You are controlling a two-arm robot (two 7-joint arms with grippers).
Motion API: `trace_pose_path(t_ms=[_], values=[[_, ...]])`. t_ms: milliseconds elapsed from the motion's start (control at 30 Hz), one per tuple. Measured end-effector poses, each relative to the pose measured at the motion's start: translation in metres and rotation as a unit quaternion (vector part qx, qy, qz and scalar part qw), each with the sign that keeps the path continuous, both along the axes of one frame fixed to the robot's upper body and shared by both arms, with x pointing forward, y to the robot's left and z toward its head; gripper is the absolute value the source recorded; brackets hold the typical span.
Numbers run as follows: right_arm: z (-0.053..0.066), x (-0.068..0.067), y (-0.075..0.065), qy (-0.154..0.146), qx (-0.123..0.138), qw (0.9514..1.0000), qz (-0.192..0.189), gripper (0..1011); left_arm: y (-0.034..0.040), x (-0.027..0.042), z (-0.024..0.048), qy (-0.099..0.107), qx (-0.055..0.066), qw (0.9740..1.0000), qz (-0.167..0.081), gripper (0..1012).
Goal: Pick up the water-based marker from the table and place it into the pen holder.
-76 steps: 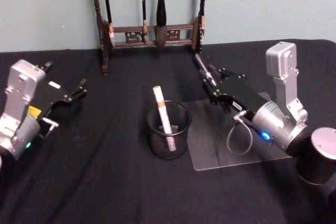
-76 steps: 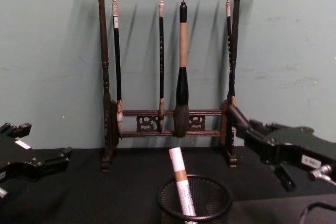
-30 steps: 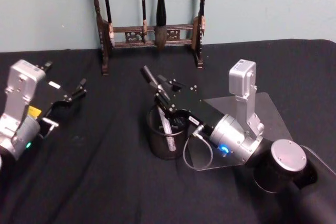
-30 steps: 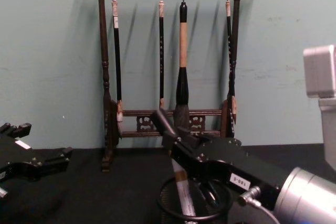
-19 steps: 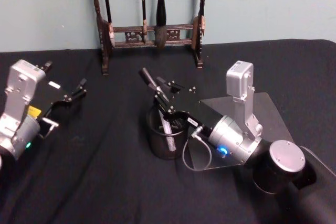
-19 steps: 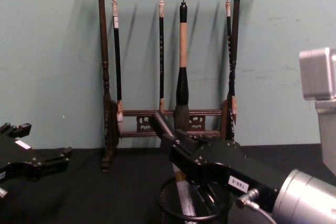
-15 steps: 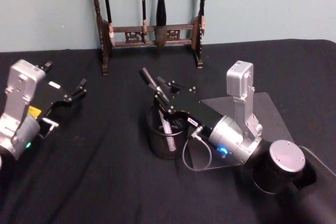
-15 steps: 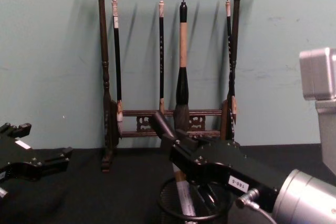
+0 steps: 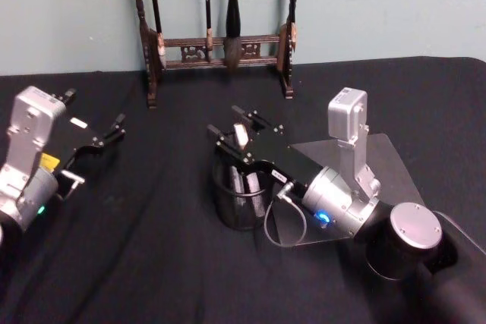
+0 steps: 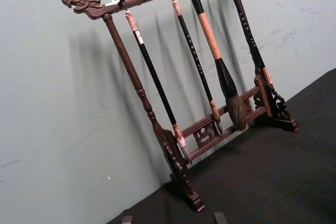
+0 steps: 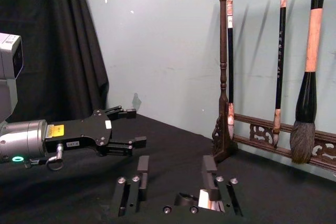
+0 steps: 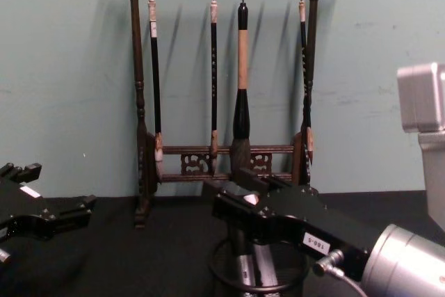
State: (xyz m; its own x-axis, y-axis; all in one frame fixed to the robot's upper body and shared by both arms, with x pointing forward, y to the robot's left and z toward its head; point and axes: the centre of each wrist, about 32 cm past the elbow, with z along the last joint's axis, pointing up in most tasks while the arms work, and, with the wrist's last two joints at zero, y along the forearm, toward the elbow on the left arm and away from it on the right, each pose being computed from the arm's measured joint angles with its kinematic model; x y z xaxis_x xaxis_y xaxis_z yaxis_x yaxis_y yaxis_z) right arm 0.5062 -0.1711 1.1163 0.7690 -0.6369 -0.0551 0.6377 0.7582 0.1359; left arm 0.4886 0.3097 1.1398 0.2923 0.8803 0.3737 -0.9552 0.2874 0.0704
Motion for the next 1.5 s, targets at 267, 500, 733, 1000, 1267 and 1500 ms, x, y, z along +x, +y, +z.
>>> trace_pose_path(t_ms=[267, 500, 733, 1000, 1267, 1500], values=[[0.0, 0.0, 0.0, 0.0, 0.0, 1.0, 0.0, 838, 0.0, 0.0, 0.0, 0.0, 0.0, 1.0, 0.0, 1001], [0.0, 0.0, 0.0, 0.0, 0.0, 1.0, 0.0, 1002, 0.0, 0.0, 0.0, 0.0, 0.0, 1.0, 0.0, 1001], [0.008, 0.001, -0.007, -0.011, 0.004, 0.9999, -0.003, 1000, 0.0, 0.0, 0.0, 0.0, 0.0, 1.0, 0.0, 1001], [0.026, -0.003, -0.032, -0.04, -0.004, 0.9966, -0.072, 1000, 0.0, 0.0, 0.0, 0.0, 0.0, 1.0, 0.0, 1001], [0.025, -0.014, -0.063, -0.026, -0.042, 0.9842, -0.17, 1000, 0.0, 0.0, 0.0, 0.0, 0.0, 1.0, 0.0, 1001], [0.013, -0.02, -0.078, -0.011, -0.092, 0.9698, -0.225, 1000, 0.0, 0.0, 0.0, 0.0, 0.0, 1.0, 0.0, 1001]])
